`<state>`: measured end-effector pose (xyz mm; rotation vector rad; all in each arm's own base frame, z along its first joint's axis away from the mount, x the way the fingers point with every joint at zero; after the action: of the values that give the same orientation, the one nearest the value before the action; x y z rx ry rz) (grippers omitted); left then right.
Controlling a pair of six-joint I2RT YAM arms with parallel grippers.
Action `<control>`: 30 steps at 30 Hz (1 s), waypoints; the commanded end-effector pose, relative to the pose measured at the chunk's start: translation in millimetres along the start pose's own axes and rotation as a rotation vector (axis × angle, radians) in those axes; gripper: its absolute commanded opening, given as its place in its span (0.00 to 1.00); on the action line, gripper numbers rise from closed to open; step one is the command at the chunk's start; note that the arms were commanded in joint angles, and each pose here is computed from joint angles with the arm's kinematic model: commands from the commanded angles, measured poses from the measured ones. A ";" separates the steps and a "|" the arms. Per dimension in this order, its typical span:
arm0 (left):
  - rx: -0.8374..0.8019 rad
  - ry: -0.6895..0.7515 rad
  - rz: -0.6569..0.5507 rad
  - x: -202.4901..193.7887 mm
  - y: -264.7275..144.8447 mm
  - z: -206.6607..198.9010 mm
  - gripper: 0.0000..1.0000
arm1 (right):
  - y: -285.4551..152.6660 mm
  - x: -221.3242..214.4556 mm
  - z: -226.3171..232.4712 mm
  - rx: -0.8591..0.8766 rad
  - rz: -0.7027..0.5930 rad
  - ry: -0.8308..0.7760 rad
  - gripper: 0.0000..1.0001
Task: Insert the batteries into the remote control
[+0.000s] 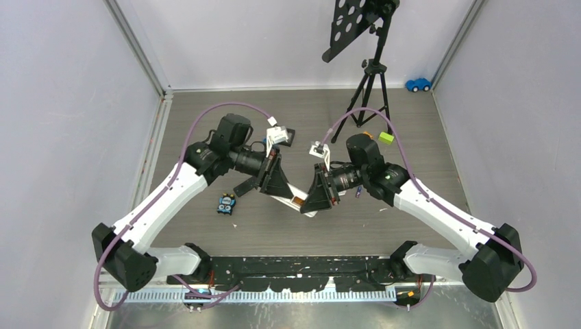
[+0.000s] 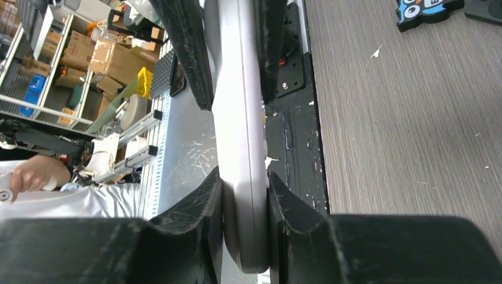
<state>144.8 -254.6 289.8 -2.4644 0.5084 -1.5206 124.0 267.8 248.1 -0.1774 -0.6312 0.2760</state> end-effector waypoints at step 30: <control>0.178 -0.011 -0.901 143.1 -60.5 -4.1 0.19 | -20.2 122.2 71.9 0.266 -0.688 0.095 0.07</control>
<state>216.3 -261.5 416.0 -2.6874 -0.8064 -1.5438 179.9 293.9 365.9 0.2222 -0.4979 -0.2923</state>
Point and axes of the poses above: each gripper's point midway between its finger pads, its own y axis out along the fingers, its own z axis along the line the jaws close on, x = y × z, the point moved 3 cm from there along -y, back along the fingers, and after that the axes turned 13 degrees about y, right-handed, at the moved point
